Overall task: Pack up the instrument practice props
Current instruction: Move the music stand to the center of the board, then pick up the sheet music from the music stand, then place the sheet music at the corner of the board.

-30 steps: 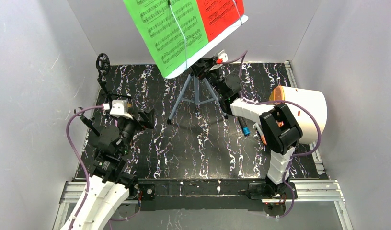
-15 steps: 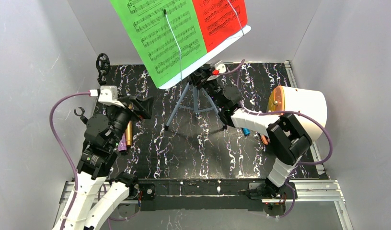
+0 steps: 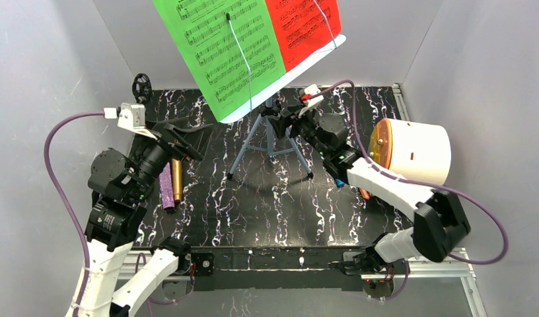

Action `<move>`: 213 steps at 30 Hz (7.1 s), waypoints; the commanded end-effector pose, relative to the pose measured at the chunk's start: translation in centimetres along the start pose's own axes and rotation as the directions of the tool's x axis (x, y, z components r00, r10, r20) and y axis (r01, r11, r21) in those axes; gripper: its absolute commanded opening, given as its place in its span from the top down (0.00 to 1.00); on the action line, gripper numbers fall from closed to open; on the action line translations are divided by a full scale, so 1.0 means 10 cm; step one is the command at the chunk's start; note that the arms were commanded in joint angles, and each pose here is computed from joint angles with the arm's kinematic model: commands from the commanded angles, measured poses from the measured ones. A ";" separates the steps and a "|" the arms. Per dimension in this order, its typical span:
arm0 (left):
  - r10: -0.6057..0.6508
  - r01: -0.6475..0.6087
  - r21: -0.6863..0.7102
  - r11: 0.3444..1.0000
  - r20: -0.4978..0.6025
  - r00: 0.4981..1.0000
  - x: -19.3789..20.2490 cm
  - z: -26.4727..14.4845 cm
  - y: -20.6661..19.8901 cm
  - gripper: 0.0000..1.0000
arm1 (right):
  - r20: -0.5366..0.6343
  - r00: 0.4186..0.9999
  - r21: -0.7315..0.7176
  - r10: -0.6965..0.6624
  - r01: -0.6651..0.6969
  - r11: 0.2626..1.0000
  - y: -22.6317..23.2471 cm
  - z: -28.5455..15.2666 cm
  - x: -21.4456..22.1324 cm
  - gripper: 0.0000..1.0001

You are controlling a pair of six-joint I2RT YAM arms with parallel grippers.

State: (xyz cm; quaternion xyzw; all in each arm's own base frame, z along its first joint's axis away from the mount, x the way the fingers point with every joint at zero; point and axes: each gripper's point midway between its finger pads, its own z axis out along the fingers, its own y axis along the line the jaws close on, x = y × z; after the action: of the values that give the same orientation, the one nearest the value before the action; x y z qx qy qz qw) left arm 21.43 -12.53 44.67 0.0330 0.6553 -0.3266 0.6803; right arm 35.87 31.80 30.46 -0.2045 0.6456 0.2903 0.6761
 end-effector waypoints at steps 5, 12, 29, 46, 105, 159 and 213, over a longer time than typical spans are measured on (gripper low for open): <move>-0.053 0.052 0.074 0.996 0.007 0.999 -0.30 0.08 -0.27 0.03 | -0.241 0.969 -0.095 0.052 -0.077 0.992 0.27 -0.70 -0.30 0.15; -0.092 0.090 0.105 0.990 0.018 0.996 -0.43 0.29 -0.35 0.05 | -0.238 0.969 -0.226 0.060 -0.116 0.967 0.58 -0.93 -1.04 0.13; -0.100 0.095 0.095 0.991 0.052 0.994 -0.60 0.61 -0.34 0.11 | -0.065 0.992 -0.533 0.111 -0.128 0.837 1.20 -0.71 -2.24 0.14; -0.049 0.046 0.030 0.998 0.107 0.993 -0.74 0.69 -0.22 0.25 | 0.029 0.982 -0.663 0.187 -0.121 0.739 1.45 -0.44 -2.70 0.20; -0.075 0.065 0.064 0.996 0.176 0.981 -0.90 0.25 -0.35 0.55 | 0.152 0.974 -0.536 0.169 -0.062 0.842 1.19 -0.04 -2.56 0.99; 0.040 -0.025 -0.376 0.926 0.033 0.999 -0.06 -0.35 0.65 1.00 | 0.148 0.983 -0.442 0.104 -0.028 0.897 1.00 0.16 -2.27 0.68; -0.363 0.348 -0.556 0.755 0.088 0.928 1.54 1.90 2.68 1.00 | 0.112 0.989 -0.023 -0.092 0.095 0.995 0.12 -1.98 -1.36 0.01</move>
State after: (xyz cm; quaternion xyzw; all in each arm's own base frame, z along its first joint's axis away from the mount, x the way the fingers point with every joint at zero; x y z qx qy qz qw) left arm 51.44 -6.37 25.19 -0.2543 0.7386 -0.2100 0.5880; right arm 19.52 18.70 42.86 -0.2376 0.5871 0.2992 0.7137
